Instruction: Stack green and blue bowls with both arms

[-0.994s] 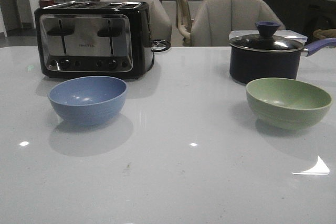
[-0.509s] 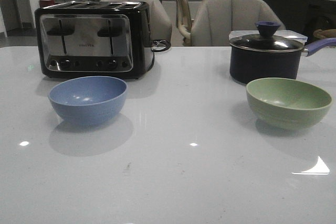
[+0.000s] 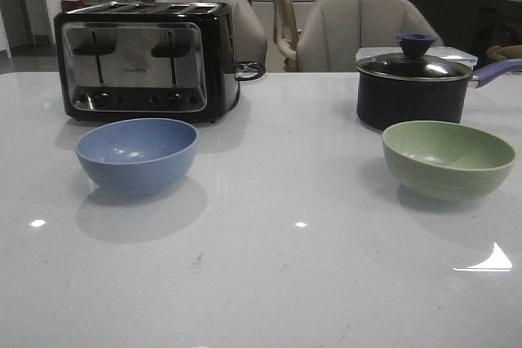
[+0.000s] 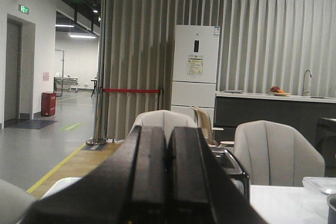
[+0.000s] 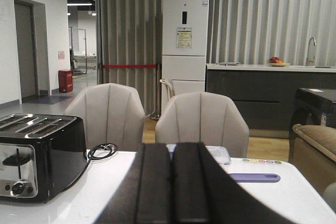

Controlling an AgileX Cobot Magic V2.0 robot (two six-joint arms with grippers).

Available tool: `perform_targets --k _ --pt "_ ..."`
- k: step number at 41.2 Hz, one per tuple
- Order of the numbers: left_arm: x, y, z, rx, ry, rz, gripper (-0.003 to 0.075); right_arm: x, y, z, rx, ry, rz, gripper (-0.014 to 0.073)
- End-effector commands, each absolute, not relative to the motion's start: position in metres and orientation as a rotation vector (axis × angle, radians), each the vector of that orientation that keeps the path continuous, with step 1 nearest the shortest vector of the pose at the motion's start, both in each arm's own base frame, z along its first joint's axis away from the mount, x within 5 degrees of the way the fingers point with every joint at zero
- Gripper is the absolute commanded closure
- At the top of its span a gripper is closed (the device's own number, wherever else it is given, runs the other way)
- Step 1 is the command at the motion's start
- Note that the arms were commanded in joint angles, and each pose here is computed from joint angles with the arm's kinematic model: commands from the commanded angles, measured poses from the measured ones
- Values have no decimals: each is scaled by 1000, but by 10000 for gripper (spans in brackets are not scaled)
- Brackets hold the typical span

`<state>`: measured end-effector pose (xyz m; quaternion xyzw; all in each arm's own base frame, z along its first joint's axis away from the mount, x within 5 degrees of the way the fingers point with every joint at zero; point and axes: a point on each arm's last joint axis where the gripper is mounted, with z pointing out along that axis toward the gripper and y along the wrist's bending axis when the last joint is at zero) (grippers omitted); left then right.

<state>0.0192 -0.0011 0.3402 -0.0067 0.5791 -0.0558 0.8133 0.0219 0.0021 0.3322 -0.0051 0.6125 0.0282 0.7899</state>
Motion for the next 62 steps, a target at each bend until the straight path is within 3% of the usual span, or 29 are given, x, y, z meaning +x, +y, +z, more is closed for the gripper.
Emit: perform_targets --k 1,9,21,37,41,43,48,50,53,55,62 --pt "19 -1 376 -16 1227 -124 619 24 2 367 -17 1313 62 559" --pt "42 -2 398 -18 1466 -114 619 48 4 384 -29 1522 67 559" --pt "86 -5 375 -22 1773 -101 619 99 7 354 -40 1904 74 559" --pt "120 -7 352 -25 2008 -89 619 148 9 321 -41 2182 77 557" --pt "125 -6 350 -19 2033 -72 619 158 9 314 -40 2229 77 473" --pt "128 -6 348 -11 2044 -52 610 162 9 310 -39 2250 77 368" --pt "132 -4 346 7 2061 -16 473 174 9 302 -37 2288 76 127" --pt "133 -4 345 7 2067 -15 350 180 9 297 -36 2304 75 69" --pt "135 -4 344 7 2071 -15 212 189 9 292 -33 2317 73 39" --pt "136 -4 344 7 2075 -15 159 195 9 289 -32 2325 72 39" --pt "139 -5 342 8 2089 -14 148 226 5 282 40 2375 77 39"
